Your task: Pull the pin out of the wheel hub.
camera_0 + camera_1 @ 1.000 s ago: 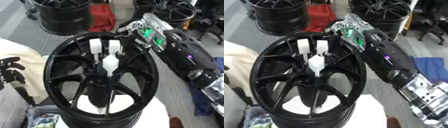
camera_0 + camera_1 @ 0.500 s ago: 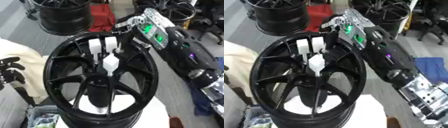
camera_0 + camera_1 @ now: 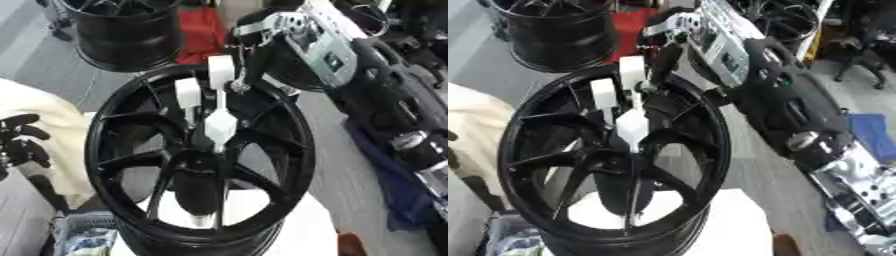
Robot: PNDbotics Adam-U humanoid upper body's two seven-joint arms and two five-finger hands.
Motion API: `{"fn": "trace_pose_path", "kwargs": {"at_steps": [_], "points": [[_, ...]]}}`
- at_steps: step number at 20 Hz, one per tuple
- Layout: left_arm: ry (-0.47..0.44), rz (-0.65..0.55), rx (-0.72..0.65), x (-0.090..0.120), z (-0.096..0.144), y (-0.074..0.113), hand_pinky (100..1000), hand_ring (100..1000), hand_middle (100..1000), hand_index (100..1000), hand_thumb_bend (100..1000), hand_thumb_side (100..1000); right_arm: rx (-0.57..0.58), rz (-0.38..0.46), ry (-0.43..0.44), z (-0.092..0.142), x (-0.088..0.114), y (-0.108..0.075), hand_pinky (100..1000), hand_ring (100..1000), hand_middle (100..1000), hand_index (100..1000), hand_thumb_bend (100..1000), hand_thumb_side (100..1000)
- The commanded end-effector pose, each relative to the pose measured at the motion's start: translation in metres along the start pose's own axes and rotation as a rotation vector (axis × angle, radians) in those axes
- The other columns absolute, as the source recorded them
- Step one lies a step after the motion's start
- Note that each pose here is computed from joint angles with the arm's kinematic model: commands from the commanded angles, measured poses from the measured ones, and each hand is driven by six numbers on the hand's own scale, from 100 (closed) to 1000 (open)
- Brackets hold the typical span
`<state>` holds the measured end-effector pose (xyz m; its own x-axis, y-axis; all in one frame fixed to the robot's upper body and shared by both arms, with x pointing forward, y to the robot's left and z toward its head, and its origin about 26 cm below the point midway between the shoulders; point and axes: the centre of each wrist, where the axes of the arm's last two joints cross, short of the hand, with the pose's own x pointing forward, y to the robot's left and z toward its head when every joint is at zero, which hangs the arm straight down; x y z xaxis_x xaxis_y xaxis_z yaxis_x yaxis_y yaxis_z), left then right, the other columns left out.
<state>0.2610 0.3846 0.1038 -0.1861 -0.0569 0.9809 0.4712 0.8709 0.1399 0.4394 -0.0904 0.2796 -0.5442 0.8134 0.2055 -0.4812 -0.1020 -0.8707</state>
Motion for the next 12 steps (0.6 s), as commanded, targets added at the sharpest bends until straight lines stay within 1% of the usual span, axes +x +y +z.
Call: {"fn": "trace_pose_path", "kwargs": {"at_steps": [1, 3, 6, 8, 11, 12], "points": [[-0.001, -0.021, -0.009, 0.008, 0.001, 0.003, 562, 553, 644, 865, 100, 885, -0.107, -0.016, 0.018, 0.037, -0.009, -0.029, 486, 526, 528, 627, 322, 249], [0.001, -0.022, -0.006, 0.008, 0.002, 0.004, 562, 553, 644, 865, 100, 884, -0.166, -0.040, 0.035, 0.055, -0.019, -0.037, 480, 521, 523, 624, 323, 246], [0.004, -0.025, 0.001, 0.008, 0.004, 0.005, 562, 553, 644, 865, 100, 884, -0.259, -0.076, 0.075, 0.082, -0.039, -0.042, 474, 514, 518, 622, 328, 239], [0.007, -0.027, 0.008, 0.008, 0.006, 0.006, 562, 553, 644, 865, 100, 884, -0.317, -0.102, 0.108, 0.099, -0.054, -0.040, 471, 511, 514, 620, 331, 233], [0.006, -0.033, 0.022, 0.009, 0.009, 0.008, 562, 553, 644, 865, 100, 884, -0.411, -0.140, 0.189, 0.128, -0.079, -0.034, 469, 508, 509, 618, 336, 226], [0.004, -0.035, 0.026, 0.010, 0.010, 0.009, 562, 553, 644, 865, 100, 883, -0.442, -0.154, 0.229, 0.137, -0.088, -0.031, 467, 506, 508, 617, 251, 110]]}}
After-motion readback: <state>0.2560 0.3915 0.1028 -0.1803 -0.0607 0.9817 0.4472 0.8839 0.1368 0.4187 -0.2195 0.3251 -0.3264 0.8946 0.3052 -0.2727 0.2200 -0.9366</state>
